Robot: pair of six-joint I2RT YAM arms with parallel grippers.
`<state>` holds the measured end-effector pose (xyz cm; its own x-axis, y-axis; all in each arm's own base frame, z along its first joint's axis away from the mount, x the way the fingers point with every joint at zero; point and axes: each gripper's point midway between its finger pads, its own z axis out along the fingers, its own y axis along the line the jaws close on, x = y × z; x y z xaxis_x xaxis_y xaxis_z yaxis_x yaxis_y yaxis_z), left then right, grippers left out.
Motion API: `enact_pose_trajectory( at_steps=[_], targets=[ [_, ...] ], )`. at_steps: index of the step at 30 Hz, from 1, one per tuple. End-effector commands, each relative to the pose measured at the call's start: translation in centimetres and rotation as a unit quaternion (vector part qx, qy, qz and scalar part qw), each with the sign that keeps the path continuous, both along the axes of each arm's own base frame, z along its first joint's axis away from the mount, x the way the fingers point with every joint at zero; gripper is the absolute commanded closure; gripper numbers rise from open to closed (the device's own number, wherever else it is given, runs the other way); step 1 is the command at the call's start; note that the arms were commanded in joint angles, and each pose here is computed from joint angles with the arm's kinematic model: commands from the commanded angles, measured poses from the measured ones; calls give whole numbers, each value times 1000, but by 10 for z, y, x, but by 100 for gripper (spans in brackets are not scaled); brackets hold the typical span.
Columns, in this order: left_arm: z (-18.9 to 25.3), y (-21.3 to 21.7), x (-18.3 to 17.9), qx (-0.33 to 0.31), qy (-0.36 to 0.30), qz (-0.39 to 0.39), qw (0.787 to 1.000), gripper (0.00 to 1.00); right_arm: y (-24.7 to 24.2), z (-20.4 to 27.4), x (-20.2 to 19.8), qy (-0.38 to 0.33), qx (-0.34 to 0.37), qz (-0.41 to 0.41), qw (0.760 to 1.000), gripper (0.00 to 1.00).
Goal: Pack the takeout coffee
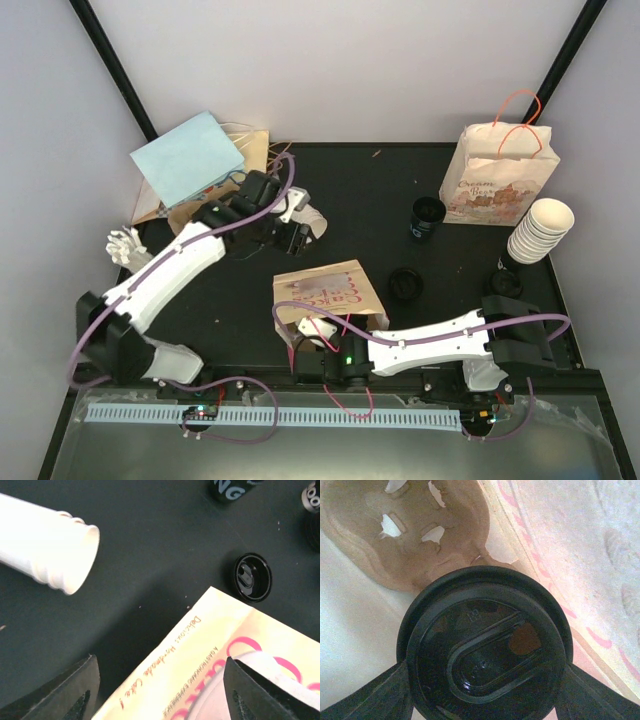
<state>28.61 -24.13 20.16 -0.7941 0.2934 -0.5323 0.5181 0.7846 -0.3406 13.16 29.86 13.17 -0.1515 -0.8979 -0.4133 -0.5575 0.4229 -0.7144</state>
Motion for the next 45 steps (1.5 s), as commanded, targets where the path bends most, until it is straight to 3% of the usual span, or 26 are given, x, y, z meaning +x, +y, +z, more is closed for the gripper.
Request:
enact_pose_trajectory(
  at_steps=[1, 3, 4, 14, 23, 31, 38, 45],
  targets=[
    [26, 34, -14, 33, -30, 51, 998, 21, 7, 15, 1, 1, 21, 4, 1000, 50],
    [47, 52, -27, 29, -58, 73, 995, 3, 7, 15, 1, 0, 19, 6, 1000, 50],
    [53, 59, -33, 28, -63, 81, 994, 1, 7, 15, 1, 1, 18, 7, 1000, 50],
    [74, 97, -74, -45, -129, 144, 980, 1, 15, 13, -1, -1, -1, 36, 999, 50],
    [79, 88, -120, -124, -42, 127, 983, 1, 18, 12, 2, -2, -25, 45, 999, 50],
    [91, 108, -149, -141, -42, 142, 979, 1, 27, 26, 11, 30, -22, 45, 998, 50],
    [92, 96, -176, -161, 5, 84, 983, 13, 29, 25, 14, 28, -45, 42, 998, 50],
    [75, 94, -199, -177, 62, 76, 979, 26, 33, 22, 14, 29, -48, 43, 998, 50]
  ],
)
